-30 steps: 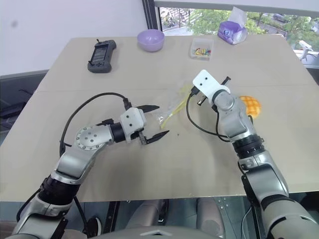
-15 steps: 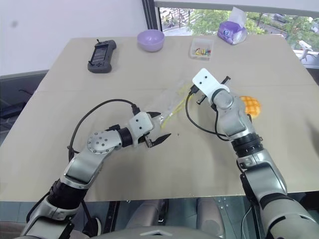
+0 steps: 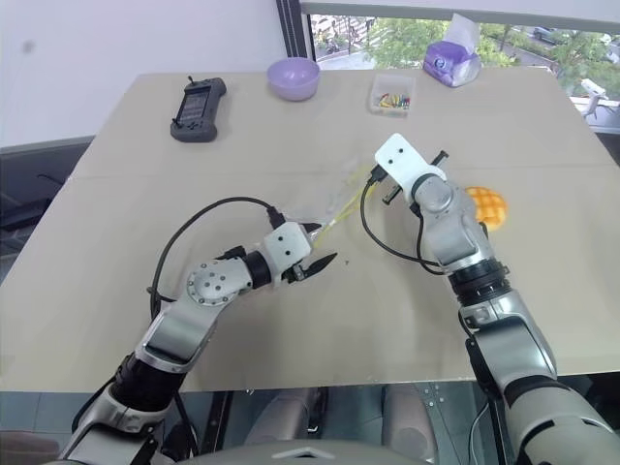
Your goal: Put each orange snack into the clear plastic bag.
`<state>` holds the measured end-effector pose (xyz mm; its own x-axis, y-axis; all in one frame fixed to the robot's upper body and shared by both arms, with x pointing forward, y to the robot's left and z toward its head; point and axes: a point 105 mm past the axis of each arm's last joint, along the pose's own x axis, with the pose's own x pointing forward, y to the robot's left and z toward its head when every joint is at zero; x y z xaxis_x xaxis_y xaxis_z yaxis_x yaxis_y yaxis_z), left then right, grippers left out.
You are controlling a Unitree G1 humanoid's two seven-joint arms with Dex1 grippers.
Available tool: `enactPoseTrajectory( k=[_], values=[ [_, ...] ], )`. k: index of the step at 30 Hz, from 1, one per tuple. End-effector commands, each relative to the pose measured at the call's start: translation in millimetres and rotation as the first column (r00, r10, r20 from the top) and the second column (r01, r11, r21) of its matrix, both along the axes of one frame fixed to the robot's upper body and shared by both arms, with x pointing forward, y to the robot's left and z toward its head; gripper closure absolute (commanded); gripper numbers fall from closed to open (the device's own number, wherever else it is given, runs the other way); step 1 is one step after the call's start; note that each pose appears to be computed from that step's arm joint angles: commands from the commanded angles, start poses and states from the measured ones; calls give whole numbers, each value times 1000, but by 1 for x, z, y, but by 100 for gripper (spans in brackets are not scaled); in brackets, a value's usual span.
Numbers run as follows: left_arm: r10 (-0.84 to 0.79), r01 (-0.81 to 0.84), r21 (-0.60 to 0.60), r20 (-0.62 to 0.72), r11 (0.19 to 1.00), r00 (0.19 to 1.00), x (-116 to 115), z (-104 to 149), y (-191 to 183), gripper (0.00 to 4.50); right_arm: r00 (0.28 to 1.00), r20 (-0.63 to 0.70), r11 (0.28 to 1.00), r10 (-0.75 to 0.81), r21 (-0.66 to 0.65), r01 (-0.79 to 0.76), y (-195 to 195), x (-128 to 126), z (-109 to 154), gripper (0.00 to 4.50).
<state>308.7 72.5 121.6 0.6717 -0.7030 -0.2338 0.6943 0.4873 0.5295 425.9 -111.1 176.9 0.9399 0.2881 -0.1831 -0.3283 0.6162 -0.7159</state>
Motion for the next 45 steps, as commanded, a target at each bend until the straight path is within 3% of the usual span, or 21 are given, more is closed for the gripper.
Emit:
enactPoseTrajectory(
  k=[1, 3, 4, 7, 8, 11, 18, 25, 28, 31, 33, 38, 45],
  values=[
    [-3, 4, -16, 51, 1000, 999, -1, 10, -4, 129, 997, 73, 1000, 18, 23, -20, 6, -1, 25, 450],
    [-2, 2, -16, 50, 1000, 999, 0, 9, -5, 129, 997, 73, 999, 21, 23, -23, 6, -1, 25, 450],
    [-1, 1, -16, 51, 1000, 999, 0, 8, -5, 182, 997, 74, 999, 22, 22, -23, 6, -1, 25, 450],
    [13, -12, -16, 53, 1000, 998, 3, 7, -5, 298, 997, 75, 999, 23, 23, -25, 7, -1, 26, 450],
    [16, -16, -13, 53, 1000, 998, 4, 7, -5, 315, 997, 75, 999, 24, 22, -25, 7, -1, 26, 450],
    [21, -21, -9, 52, 1000, 998, 6, 5, -5, 439, 997, 76, 999, 23, 23, -25, 7, -1, 26, 450],
    [41, -40, -3, 72, 999, 997, 11, 6, -2, 439, 997, 74, 1000, 18, 24, -20, 4, -3, 26, 450],
    [68, -71, 12, 172, 997, 983, 15, 17, 9, 439, 997, 65, 998, 45, 34, -47, 8, -9, 29, 450],
    [83, -84, -3, 213, 996, 974, 16, 25, 14, 450, 994, 47, 994, 103, 19, -104, 12, -17, 29, 361],
    [88, -82, -37, 252, 996, 964, 16, 35, 17, 450, 989, 42, 990, 140, -4, -140, 10, -24, 28, 232],
    [90, -85, -32, 270, 996, 959, 16, 38, 19, 450, 982, -15, 982, 186, -43, -186, 7, -33, 20, 181],
    [91, -92, -12, 284, 996, 955, 16, 37, 25, 450, 966, -102, 967, 239, -64, -246, -7, -54, 12, 181],
    [63, -73, 25, 287, 997, 956, 13, 33, 28, 450, 943, -218, 967, 251, 2, -257, -42, -78, 8, 181]
  ],
)
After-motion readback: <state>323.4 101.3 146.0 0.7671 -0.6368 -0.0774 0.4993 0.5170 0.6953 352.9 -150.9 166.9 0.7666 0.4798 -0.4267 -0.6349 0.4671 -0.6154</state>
